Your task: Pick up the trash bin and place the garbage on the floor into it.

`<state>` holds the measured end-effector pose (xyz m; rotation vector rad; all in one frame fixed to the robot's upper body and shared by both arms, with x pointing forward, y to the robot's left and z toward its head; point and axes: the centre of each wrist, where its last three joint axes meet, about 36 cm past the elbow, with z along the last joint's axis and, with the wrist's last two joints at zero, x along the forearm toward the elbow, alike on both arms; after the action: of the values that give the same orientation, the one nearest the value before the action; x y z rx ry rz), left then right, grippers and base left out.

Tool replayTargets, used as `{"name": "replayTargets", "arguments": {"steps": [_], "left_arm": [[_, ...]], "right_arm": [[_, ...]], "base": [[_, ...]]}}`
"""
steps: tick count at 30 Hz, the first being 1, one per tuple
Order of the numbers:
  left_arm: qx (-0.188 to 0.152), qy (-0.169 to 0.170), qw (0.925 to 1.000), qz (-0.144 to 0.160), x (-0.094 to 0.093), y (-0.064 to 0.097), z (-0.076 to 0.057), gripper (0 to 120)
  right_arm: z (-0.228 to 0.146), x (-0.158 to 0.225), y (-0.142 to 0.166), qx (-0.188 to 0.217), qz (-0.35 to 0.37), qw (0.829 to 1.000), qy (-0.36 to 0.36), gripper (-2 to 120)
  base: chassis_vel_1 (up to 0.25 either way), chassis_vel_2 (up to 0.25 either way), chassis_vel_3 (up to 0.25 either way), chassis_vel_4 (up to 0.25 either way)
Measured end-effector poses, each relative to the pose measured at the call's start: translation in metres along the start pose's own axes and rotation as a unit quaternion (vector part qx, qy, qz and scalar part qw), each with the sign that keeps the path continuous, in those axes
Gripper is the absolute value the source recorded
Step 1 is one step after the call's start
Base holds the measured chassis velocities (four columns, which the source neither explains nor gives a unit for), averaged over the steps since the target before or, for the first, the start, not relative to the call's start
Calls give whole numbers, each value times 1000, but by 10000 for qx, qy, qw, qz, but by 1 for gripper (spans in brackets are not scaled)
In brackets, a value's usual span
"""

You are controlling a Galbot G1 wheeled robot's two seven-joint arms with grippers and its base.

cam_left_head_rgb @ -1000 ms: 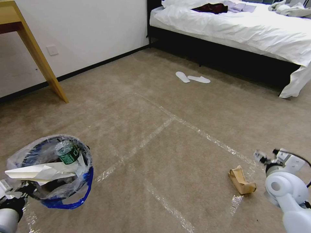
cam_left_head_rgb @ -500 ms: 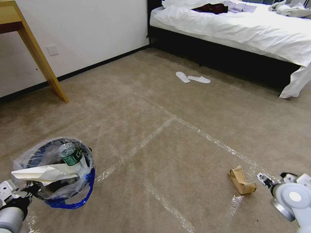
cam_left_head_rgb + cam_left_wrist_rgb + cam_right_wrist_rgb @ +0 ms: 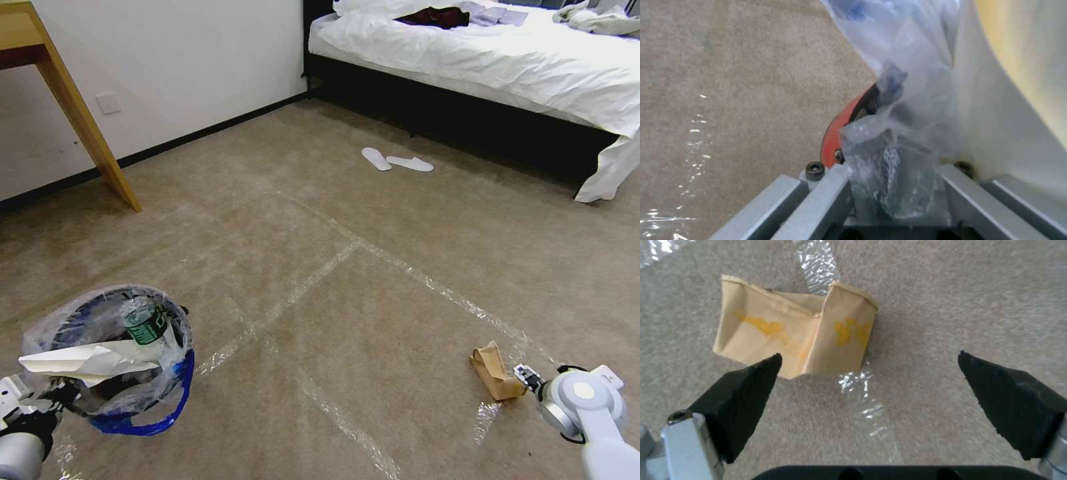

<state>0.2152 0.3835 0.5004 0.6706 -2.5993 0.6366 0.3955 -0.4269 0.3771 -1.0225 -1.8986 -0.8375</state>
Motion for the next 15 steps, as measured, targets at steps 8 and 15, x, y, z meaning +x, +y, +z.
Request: {"name": "replayTargets", "arguments": {"steps": [8,15], "left_arm": [[-1,-20,10000,-41,7,-2,-1,0],[-6,-10,10000,-64,8,-1,0,0]], "right_arm": [[11,-38,7,-128,59,9996,241,100],[12,-53,13,-216,11,9995,210,100]], "base": [[0,0,0,0],[0,0,0,0]]}}
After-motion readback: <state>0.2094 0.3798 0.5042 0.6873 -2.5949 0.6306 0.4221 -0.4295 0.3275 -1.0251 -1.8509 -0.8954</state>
